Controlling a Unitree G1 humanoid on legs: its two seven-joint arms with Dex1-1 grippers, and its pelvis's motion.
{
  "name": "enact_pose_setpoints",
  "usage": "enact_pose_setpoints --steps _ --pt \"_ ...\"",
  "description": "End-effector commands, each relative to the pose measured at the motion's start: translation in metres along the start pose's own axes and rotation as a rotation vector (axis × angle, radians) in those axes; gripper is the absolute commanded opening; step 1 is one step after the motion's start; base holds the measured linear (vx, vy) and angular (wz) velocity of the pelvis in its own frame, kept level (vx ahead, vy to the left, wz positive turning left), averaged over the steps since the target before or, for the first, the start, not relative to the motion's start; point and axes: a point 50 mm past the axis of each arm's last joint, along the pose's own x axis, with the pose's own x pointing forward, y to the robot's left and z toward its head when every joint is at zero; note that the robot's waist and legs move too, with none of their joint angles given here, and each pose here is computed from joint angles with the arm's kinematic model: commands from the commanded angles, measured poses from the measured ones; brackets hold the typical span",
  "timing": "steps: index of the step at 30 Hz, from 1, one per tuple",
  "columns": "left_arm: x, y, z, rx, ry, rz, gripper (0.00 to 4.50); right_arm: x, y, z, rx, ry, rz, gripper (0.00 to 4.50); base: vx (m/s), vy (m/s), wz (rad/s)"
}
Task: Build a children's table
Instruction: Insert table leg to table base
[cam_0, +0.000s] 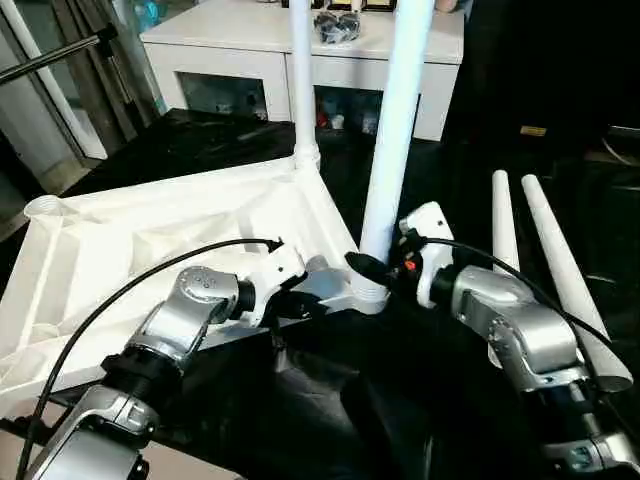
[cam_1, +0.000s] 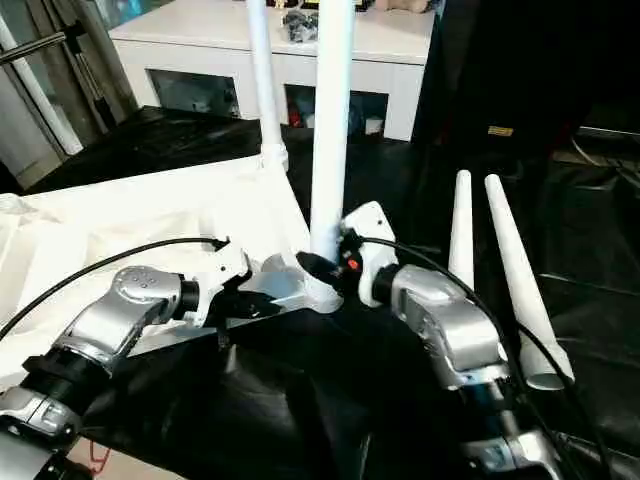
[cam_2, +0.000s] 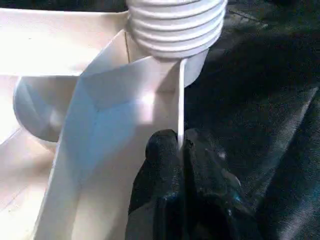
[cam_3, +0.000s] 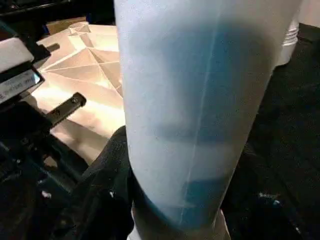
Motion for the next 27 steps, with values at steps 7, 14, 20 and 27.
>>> enact_pose_setpoints --steps 7,14,20,27 --pt "0.000 -0.001 0.002 0.007 -0.049 -0.003 0.00 0.001 -0.004 -0.001 -0.013 -0.002 -0.018 1.89 0.000 0.000 0.00" --pt "-0.001 0.001 0.002 0.008 -0.047 0.006 0.00 -0.004 -0.007 -0.007 -0.006 0.013 -0.027 1.89 0.000 0.000 0.00" --pt "0.000 0.000 0.002 0.009 -0.048 0.001 0.00 -0.005 -0.009 -0.009 -0.006 0.014 -0.044 1.89 0.000 0.000 0.00" --pt "0.000 0.000 0.002 0.010 -0.051 -0.001 0.00 -0.004 -0.009 -0.009 -0.002 0.015 -0.042 1.89 0.000 0.000 0.00"
